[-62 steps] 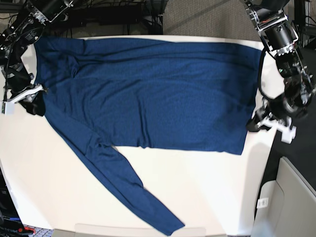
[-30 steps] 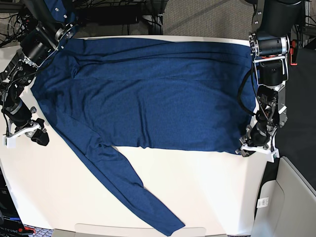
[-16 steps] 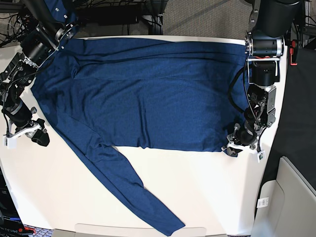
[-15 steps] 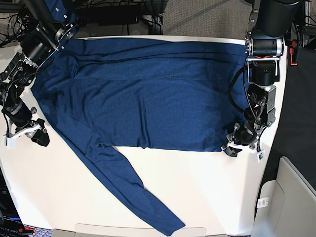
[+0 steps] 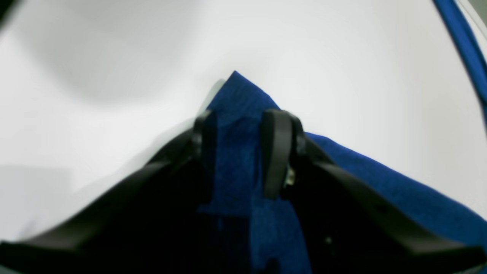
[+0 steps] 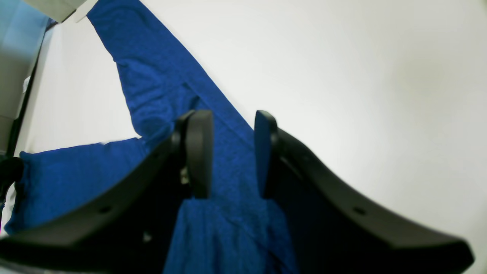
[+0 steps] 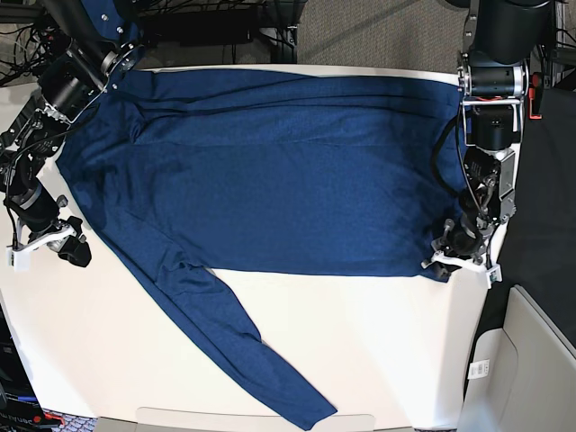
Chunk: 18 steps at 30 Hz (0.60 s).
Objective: Fold the T-shirt properly
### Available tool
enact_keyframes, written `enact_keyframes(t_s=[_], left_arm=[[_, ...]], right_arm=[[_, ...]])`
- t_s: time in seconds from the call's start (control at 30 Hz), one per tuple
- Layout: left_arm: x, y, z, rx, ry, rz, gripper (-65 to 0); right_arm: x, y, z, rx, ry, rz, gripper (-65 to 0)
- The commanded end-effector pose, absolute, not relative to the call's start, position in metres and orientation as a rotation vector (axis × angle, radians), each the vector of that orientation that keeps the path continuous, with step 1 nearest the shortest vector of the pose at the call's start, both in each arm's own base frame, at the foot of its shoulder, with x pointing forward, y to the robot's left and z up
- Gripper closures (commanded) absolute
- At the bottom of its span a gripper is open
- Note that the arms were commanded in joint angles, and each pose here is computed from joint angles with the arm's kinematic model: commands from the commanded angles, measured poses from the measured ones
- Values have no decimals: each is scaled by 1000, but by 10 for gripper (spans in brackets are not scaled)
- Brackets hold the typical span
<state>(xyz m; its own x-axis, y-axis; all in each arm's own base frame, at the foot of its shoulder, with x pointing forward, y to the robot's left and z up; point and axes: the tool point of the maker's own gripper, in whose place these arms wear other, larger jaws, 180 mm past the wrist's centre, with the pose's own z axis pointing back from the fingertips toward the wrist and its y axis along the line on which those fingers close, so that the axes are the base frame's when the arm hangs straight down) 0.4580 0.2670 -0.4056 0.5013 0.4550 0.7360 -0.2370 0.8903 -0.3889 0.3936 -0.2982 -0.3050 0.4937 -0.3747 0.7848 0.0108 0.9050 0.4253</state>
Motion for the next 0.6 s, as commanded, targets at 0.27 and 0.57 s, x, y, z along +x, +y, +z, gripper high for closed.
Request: enact_keyframes(t_s=[0.27, 0.57], left_arm=[[475, 280, -376, -236, -1067, 423, -196], [490, 271, -329, -259, -1148, 340, -196]], right_arm=[[404, -306, -278, 385, -1119, -225, -190], [408, -305, -275, 388, -1127, -224, -190]])
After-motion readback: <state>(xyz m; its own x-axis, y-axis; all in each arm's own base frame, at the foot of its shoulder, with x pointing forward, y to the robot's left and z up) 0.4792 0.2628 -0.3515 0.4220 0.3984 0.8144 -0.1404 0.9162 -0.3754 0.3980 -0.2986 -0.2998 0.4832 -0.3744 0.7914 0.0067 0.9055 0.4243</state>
